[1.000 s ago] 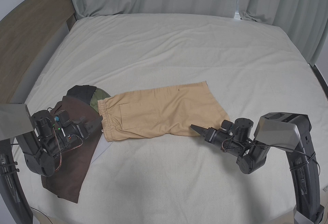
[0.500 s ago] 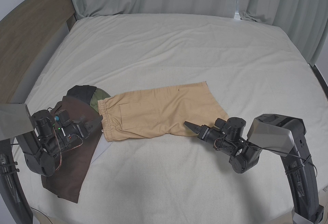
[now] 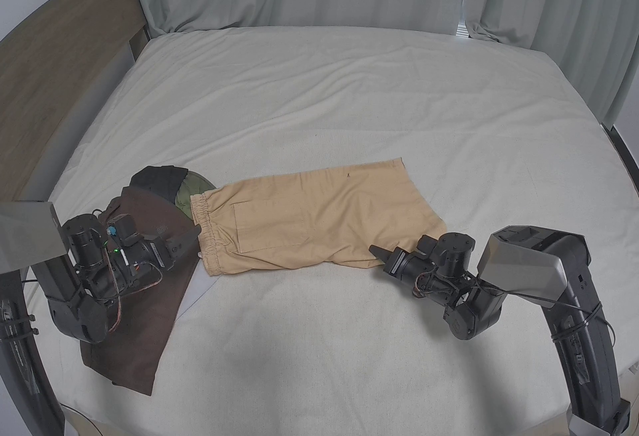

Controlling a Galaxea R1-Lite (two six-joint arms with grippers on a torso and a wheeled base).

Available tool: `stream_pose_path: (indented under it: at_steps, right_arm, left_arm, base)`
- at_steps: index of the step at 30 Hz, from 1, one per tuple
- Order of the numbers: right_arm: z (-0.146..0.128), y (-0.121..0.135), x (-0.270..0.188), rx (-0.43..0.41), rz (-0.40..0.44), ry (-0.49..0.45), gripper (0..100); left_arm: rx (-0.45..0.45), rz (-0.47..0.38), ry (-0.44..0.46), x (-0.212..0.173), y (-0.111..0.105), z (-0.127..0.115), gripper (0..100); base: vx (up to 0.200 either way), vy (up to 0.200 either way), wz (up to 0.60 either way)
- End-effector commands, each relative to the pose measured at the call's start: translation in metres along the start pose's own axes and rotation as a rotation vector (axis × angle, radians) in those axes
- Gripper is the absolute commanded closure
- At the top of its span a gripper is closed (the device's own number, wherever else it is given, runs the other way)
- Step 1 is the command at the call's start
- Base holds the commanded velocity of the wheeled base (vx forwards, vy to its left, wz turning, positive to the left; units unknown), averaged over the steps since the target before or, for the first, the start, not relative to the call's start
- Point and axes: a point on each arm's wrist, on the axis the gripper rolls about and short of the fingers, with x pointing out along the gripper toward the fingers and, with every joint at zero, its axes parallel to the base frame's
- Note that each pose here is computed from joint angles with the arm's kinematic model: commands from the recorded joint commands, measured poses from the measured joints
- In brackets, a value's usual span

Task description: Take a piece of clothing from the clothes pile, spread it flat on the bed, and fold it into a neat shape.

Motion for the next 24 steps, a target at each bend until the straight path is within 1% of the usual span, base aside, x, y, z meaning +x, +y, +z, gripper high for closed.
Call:
stream_pose_path:
  at_steps: [1,10,17,24]
  right_arm:
    - [-0.002,0.000,0.000,-0.004,0.008,-0.002,100]
    - [-0.003,0.002,-0.004,-0.003,-0.001,-0.004,100]
    - [0.005,0.016,-0.025,0.003,-0.020,0.015,100]
    - [0.001,0.019,-0.042,0.004,-0.029,0.025,100]
  left_arm:
    - [0.001,0.000,-0.006,0.001,0.001,0.001,0]
    - [-0.003,0.001,-0.002,0.001,0.002,0.000,0]
    - [-0.004,0.001,0.001,0.001,0.002,-0.001,0]
    - [-0.004,-0.001,0.002,0.001,0.002,-0.001,0]
  base:
    - [0.000,0.000,0.00]
    - [0.000,0.000,0.00]
    - [0.000,0.000,0.00]
    - [0.000,0.000,0.00]
